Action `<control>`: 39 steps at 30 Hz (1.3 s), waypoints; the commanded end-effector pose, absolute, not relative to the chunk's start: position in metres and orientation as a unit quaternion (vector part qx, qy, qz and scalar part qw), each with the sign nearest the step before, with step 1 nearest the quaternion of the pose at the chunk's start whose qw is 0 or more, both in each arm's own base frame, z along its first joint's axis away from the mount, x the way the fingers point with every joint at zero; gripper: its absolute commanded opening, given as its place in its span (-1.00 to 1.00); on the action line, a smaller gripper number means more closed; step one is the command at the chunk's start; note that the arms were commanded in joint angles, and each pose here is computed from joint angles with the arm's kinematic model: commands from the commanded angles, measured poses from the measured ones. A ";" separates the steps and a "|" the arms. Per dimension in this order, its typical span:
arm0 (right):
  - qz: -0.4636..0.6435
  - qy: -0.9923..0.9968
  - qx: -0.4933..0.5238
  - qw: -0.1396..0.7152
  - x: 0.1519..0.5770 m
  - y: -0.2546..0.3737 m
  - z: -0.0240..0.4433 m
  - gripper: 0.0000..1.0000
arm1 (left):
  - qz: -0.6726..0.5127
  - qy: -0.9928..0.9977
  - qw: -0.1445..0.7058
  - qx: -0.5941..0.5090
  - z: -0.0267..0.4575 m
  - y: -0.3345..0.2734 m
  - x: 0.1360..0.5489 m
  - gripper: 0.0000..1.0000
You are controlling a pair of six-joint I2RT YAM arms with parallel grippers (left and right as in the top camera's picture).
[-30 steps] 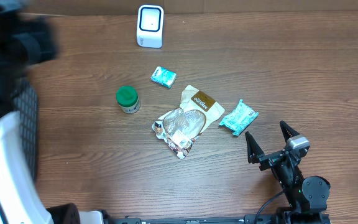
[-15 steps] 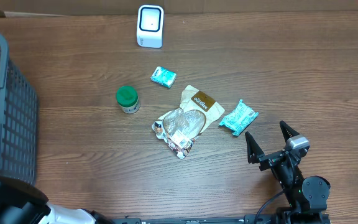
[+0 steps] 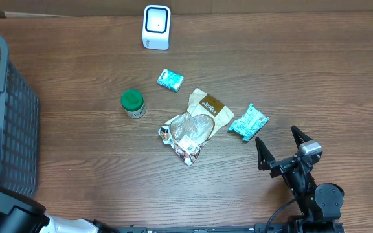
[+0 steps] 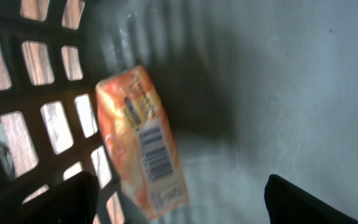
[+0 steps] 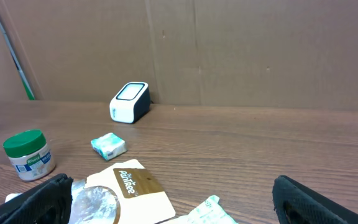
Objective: Scan the item barcode
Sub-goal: 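Grasp the orange box in the basket with the left gripper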
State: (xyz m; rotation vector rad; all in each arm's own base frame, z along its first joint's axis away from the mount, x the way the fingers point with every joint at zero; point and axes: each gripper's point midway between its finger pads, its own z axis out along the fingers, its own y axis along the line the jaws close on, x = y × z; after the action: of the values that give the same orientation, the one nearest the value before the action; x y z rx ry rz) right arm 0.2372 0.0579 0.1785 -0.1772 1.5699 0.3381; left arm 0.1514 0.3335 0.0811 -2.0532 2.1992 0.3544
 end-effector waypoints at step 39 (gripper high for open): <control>0.152 0.702 -0.078 0.692 0.237 0.058 0.176 1.00 | 0.100 0.765 -0.006 -0.636 -0.003 0.328 0.144 -0.28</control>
State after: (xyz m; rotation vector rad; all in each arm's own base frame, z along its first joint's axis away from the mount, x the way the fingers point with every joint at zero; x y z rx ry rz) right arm 0.2372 0.0580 0.1785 -0.1775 1.5698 0.3384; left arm 0.1544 0.3424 0.0349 -1.9517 2.3091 0.3794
